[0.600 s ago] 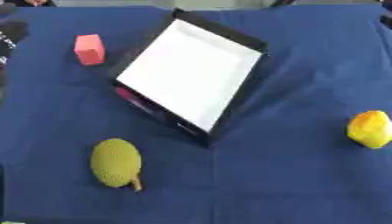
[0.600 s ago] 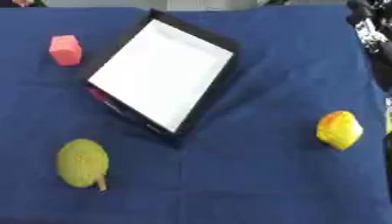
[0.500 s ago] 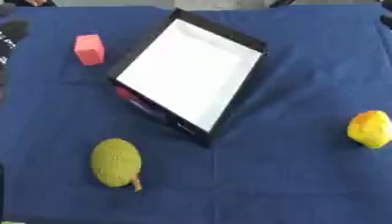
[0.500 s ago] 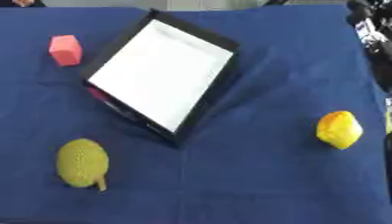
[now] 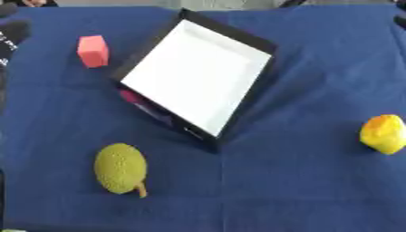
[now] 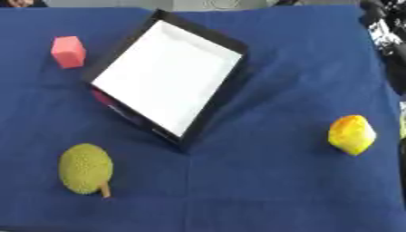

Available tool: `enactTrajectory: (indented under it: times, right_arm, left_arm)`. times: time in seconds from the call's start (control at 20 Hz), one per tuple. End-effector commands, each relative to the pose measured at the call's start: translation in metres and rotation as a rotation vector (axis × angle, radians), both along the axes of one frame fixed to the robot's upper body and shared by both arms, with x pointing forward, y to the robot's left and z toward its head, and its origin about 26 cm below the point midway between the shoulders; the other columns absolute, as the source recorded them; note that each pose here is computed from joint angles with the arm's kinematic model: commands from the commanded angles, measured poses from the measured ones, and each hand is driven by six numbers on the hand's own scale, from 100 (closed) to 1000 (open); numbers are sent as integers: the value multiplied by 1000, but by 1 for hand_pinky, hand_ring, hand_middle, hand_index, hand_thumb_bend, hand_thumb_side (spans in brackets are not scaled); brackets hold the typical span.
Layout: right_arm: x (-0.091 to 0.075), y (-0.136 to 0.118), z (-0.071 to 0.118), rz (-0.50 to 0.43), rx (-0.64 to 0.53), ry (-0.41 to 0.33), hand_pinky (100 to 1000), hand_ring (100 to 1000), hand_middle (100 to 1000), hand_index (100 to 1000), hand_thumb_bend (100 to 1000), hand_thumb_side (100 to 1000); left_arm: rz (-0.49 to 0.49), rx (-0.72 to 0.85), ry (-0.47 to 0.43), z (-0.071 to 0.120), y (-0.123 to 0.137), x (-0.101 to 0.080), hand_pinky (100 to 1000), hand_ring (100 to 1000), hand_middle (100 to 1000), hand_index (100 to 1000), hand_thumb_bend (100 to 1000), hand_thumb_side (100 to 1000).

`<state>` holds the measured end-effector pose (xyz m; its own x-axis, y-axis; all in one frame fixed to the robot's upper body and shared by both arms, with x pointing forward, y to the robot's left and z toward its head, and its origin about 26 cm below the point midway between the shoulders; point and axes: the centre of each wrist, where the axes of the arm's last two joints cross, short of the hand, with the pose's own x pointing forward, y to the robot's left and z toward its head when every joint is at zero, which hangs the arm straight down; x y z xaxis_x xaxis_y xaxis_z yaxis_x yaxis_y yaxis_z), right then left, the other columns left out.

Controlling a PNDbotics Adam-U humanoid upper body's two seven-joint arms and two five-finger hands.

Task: Pick up objects on the table and place them in the box.

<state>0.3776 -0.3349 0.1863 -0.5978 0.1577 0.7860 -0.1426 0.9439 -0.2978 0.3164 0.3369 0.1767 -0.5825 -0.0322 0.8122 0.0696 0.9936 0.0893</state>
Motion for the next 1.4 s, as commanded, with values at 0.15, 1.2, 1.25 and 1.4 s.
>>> enactTrajectory:
  times: [0.15, 1.2, 1.25, 1.4]
  right_arm:
    - [-2, -10, 15, -28, -20, -32, 1000, 1000, 1000, 969, 100, 470]
    - [-6, -23, 11, -58, -82, -6, 1000, 1000, 1000, 969, 100, 470]
    - [-6, -23, 11, -55, -84, -4, 1000, 1000, 1000, 969, 100, 470]
    - [-5, -21, 9, -47, -88, -1, 1000, 1000, 1000, 968, 100, 470]
  left_arm:
    - [25, 70, -50, 18, 7, 1, 895, 783, 804, 748, 100, 626]
    - [47, 1010, 61, 101, 83, 56, 1000, 935, 945, 915, 100, 227]
    - [55, 1053, 88, 106, 89, 57, 1000, 941, 948, 918, 181, 139]
    - [84, 1158, 177, 117, 106, 60, 1000, 955, 955, 927, 391, 100]
